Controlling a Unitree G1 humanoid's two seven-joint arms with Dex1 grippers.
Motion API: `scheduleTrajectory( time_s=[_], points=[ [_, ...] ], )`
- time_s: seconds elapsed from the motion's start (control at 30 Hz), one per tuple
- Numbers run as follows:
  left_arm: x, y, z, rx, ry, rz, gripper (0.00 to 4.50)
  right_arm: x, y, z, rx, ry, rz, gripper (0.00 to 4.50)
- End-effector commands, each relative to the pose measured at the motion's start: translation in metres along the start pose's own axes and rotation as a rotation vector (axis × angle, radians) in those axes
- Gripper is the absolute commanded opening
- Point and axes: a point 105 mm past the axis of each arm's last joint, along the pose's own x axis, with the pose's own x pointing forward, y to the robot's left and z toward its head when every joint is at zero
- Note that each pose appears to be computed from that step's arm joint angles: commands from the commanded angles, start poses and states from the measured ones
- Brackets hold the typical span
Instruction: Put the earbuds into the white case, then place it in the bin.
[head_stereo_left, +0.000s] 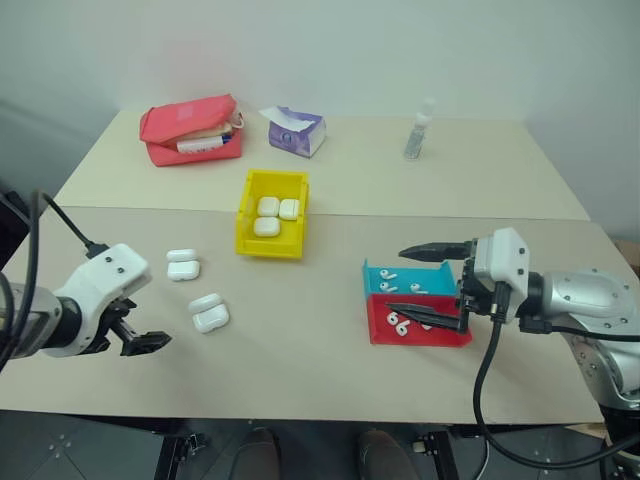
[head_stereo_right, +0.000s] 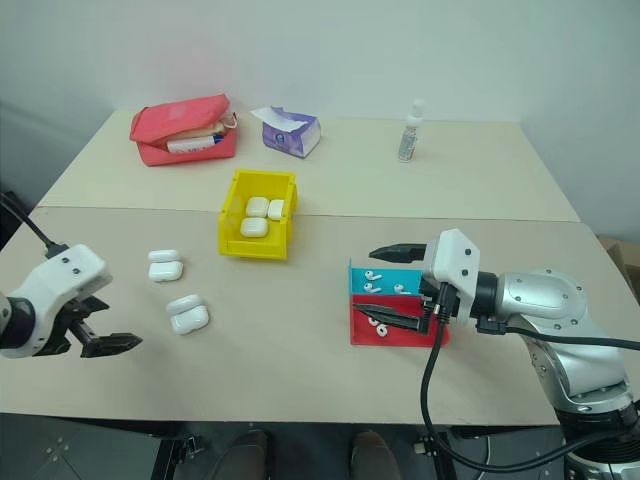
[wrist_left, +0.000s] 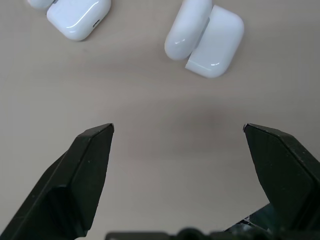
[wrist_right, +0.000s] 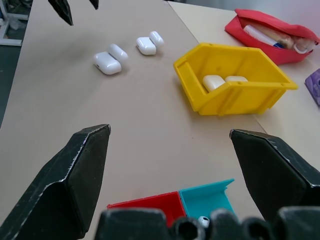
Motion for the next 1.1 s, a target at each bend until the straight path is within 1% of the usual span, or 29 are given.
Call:
scheduleTrajectory(
  time_s=[0.03,0.17,0.27,0.37,0.47,0.57,0.67,0.77,0.8,0.9,0.93,1.03,1.1],
  points=[
    [-0.004,0.005,0.006,0.006,-0.022,0.048,4.5,-0.001,0.001,0.01,-0.05,-0.023,-0.018,4.44],
    [-0.008,0.018,-0.01,-0.066,0.002,0.073,4.5,0.004,0.002,0.012,-0.052,-0.044,-0.026,4.44],
    [-0.015,0.018,-0.008,0.015,-0.094,0.035,4.5,0.006,0.004,0.008,-0.045,-0.051,-0.044,4.44],
    [-0.022,0.017,0.0,0.079,-0.229,0.011,3.94,0.01,0.009,0.007,-0.039,-0.06,-0.05,4.5],
    [-0.025,0.008,0.002,0.132,-0.284,-0.055,3.04,0.011,0.012,0.008,-0.032,-0.07,-0.054,4.5],
    [-0.017,-0.003,-0.009,0.213,-0.236,-0.112,2.08,0.013,0.012,0.009,-0.027,-0.079,-0.065,4.5],
    [-0.001,-0.008,-0.014,0.248,-0.251,-0.118,1.1,0.015,0.013,0.01,-0.024,-0.087,-0.082,4.5],
    [0.014,-0.007,-0.013,0.243,-0.284,-0.088,0.15,0.016,0.014,0.011,-0.023,-0.092,-0.093,4.5],
    [0.016,-0.006,-0.013,0.244,-0.294,-0.084,0.03,0.017,0.014,0.012,-0.023,-0.093,-0.095,4.5],
    [0.028,-0.009,-0.005,0.275,-0.401,-0.065,0.03,0.016,0.015,0.012,-0.023,-0.093,-0.115,4.5],
    [0.033,-0.009,-0.003,0.275,-0.419,-0.052,0.03,0.015,0.015,0.012,-0.021,-0.093,-0.121,4.5],
    [0.04,-0.014,-0.003,0.275,-0.444,-0.074,0.03,0.015,0.015,0.011,-0.02,-0.09,-0.135,4.5],
    [0.04,-0.024,-0.003,0.287,-0.457,-0.136,0.03,0.016,0.016,0.011,-0.021,-0.091,-0.137,4.5]
  ],
)
